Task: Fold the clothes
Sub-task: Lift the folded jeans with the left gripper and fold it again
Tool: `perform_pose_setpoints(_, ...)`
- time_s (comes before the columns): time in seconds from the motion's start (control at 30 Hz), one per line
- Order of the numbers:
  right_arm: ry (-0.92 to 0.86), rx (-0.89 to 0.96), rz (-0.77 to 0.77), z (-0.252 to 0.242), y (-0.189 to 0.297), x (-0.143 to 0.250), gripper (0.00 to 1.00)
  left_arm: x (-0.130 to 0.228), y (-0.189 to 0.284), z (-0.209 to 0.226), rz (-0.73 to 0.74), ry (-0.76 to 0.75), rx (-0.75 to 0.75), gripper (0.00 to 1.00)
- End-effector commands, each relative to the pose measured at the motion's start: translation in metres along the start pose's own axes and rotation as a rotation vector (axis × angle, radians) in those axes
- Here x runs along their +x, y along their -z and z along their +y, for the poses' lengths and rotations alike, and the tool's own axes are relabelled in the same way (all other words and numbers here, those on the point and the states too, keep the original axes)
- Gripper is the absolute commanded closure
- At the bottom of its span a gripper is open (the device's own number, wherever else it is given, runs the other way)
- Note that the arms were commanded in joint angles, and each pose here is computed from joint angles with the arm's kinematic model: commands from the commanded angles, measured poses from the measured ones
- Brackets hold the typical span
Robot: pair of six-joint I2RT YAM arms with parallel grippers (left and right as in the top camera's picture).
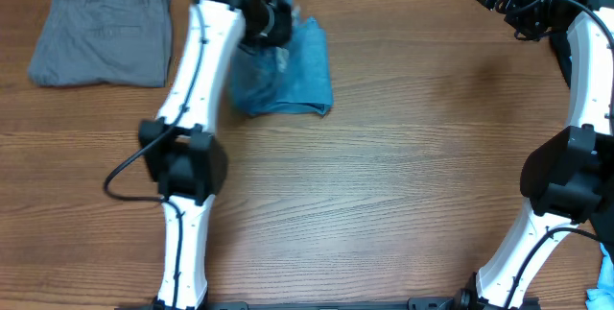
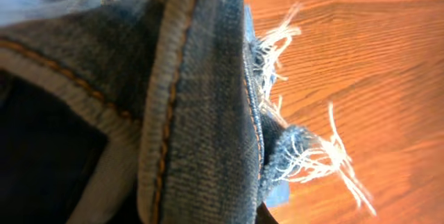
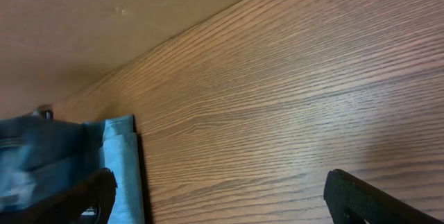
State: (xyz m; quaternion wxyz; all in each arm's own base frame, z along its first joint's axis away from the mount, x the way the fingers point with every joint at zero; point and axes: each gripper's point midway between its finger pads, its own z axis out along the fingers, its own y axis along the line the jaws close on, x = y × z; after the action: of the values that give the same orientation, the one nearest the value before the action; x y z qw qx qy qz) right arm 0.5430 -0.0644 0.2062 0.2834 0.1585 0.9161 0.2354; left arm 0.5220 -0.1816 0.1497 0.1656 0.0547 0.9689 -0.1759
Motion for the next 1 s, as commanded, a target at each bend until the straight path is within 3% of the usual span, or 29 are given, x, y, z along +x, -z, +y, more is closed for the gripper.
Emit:
perform_pose_setpoints(0.0,0.054,-0.019,-0.073,0.023,0.030,-0.014,0.00,0.007,-0.051,-0.009,0.036,0.071,0.008,0.77)
perform_pose_setpoints(0.03,0.054,-0.018,-0.072,0.023,0.030,-0.014,0.00,0.006,-0.059,-0.012,0.033,0.070,0.013,0.44)
perform_pose_setpoints(0.07,0.053,-0.018,-0.070,0.022,0.030,-0.014,0.00,0.005,-0.067,-0.015,0.028,0.074,0.020,0.20)
perform_pose_setpoints(0.13,0.053,-0.018,-0.069,0.022,0.030,-0.013,0.00,0.005,-0.074,-0.022,0.027,0.065,0.043,0.02)
perform_pose_setpoints(0.23,0.052,-0.018,-0.065,0.023,0.029,-0.012,0.00,0.001,-0.052,-0.026,0.025,0.075,0.079,0.00)
perform_pose_setpoints(0.3,0.081,-0.022,-0.055,0.026,0.028,-0.010,0.00,-0.014,-0.013,-0.018,-0.026,0.092,0.071,0.00)
perform_pose_setpoints(0.43,0.112,-0.024,-0.034,0.031,0.025,-0.003,0.00,-0.036,0.050,0.017,-0.134,0.145,0.021,0.00)
perform_pose_setpoints(0.53,0.136,-0.029,-0.028,0.035,0.023,-0.001,0.00,-0.030,0.070,0.054,-0.119,0.223,-0.014,0.00)
perform_pose_setpoints(0.7,0.168,-0.047,0.011,0.049,0.016,0.011,0.00,0.000,0.046,0.103,0.022,0.322,-0.049,0.01)
perform_pose_setpoints(0.97,0.228,-0.064,0.026,0.070,0.007,0.020,0.02,0.024,-0.050,0.092,0.191,0.323,0.171,0.00)
